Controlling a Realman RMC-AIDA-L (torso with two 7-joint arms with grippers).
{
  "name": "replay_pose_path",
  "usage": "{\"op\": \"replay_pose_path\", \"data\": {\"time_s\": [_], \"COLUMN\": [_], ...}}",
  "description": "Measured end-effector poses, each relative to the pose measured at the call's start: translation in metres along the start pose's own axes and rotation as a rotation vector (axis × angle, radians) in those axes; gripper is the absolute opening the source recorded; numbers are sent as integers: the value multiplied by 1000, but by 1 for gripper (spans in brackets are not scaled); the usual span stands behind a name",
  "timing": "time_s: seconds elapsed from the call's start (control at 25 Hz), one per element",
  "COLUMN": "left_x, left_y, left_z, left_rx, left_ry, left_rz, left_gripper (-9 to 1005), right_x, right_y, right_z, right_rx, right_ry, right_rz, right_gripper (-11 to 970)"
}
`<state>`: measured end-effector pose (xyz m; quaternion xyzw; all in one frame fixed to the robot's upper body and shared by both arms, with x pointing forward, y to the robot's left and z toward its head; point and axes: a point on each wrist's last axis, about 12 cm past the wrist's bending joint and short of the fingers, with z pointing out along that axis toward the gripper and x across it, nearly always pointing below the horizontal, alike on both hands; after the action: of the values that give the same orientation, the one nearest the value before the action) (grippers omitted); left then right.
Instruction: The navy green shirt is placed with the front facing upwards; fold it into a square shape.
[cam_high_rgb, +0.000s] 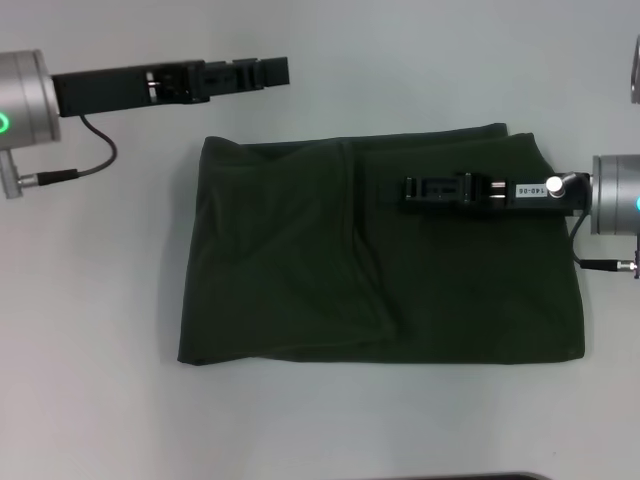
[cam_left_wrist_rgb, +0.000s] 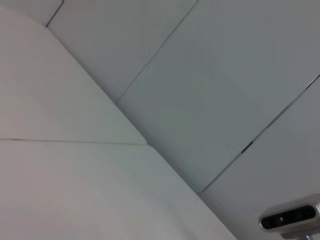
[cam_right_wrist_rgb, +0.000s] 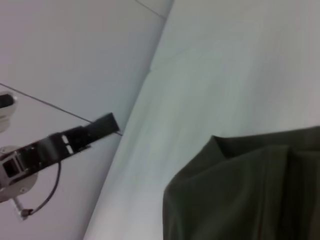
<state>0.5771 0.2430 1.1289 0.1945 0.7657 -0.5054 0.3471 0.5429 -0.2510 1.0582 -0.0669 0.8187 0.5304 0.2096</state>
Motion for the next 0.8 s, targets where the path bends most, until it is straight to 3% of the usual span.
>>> {"op": "replay_pose_path", "data": {"time_s": [0.44,0.8], "left_x": [0,8], "left_y": [6,6], "left_z": [-38,-57], "left_rx": [-24,-16], "left_ry": [-11,-73], "left_rz": [100,92], "left_gripper": [687,687], "right_x": [-10,-18], "right_y": [5,11], "right_z": [9,29], "right_rx": [71,118], "right_ry": [101,164], "right_rz": [63,81], "right_gripper": [777,776]}}
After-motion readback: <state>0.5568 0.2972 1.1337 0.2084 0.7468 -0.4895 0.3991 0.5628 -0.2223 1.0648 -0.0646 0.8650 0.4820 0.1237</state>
